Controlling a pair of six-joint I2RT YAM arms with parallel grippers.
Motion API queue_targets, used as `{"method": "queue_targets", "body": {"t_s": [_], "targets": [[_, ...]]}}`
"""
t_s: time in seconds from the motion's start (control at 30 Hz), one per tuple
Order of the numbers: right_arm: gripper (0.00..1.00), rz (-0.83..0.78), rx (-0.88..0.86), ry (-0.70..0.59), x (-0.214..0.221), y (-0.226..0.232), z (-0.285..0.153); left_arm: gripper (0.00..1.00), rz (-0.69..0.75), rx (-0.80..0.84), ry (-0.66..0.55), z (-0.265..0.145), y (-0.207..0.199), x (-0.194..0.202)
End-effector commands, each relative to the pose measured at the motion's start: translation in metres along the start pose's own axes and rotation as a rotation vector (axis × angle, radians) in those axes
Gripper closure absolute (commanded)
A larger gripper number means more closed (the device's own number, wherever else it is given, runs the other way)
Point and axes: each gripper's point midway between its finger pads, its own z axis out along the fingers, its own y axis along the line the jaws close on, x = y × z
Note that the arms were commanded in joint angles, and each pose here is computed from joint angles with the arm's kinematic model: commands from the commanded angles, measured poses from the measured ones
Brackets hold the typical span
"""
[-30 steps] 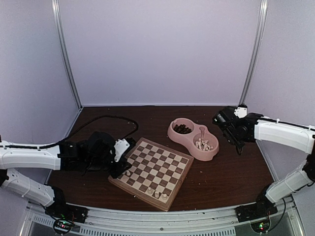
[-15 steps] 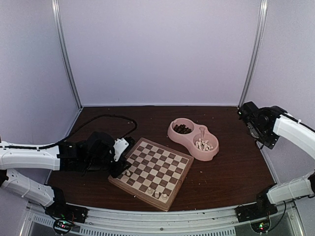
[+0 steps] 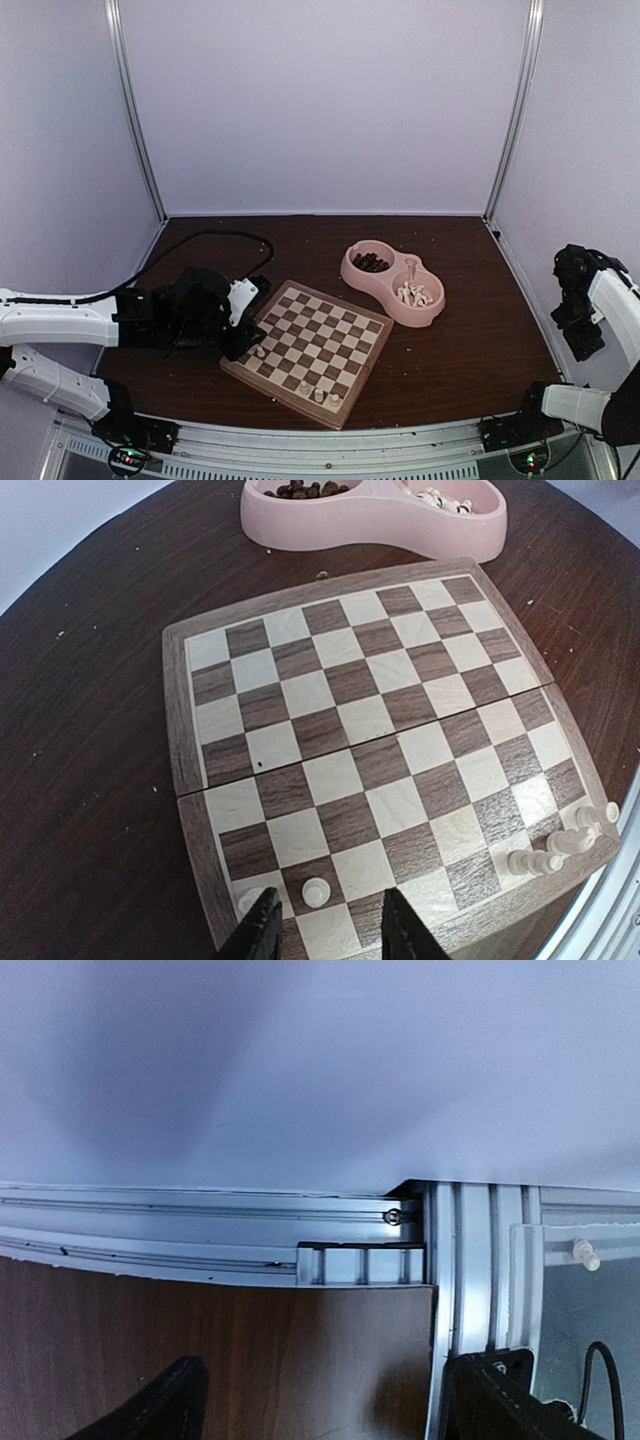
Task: Set up the chess pieces on the board
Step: Pick up the pawn from the corner of the board.
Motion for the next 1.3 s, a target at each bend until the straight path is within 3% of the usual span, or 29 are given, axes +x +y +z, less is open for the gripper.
{"method": "queue_targets", "body": {"t_s": [0.0,0.2,0.37,0.53,0.73,0.93,1.13,1.27], "targets": [[0.12,0.045,0.047,0.084,-0.003,-0.024,0.007,0.64,-0.058,0.012,-0.053,-0.011,-0.001,-0.009],[0.12,0.1,0.143,0.156,-0.001,-0.056,0.016,0.63,-0.103,0.045,-0.104,-0.032,-0.001,-0.013],[0.2,0.139,0.117,0.13,-0.006,-0.067,0.007,0.6,-0.148,0.094,-0.123,-0.039,-0.007,-0.014],[0.18,0.19,0.133,0.093,-0.019,-0.081,-0.019,0.56,-0.19,0.119,-0.113,-0.039,-0.012,-0.018],[0.15,0.198,0.123,0.018,-0.037,-0.089,-0.038,0.43,-0.175,-0.101,-0.179,-0.049,0.028,-0.026],[0.14,0.211,0.062,-0.008,-0.036,-0.077,-0.026,0.11,-0.116,-0.375,-0.258,-0.069,0.076,-0.028],[0.14,0.157,0.056,0.053,-0.023,-0.062,-0.003,0.1,-0.066,-0.649,-0.273,-0.071,0.135,-0.015],[0.18,0.141,0.063,0.04,-0.028,-0.061,-0.002,0.11,-0.082,-0.705,-0.326,-0.07,0.167,-0.006]]}}
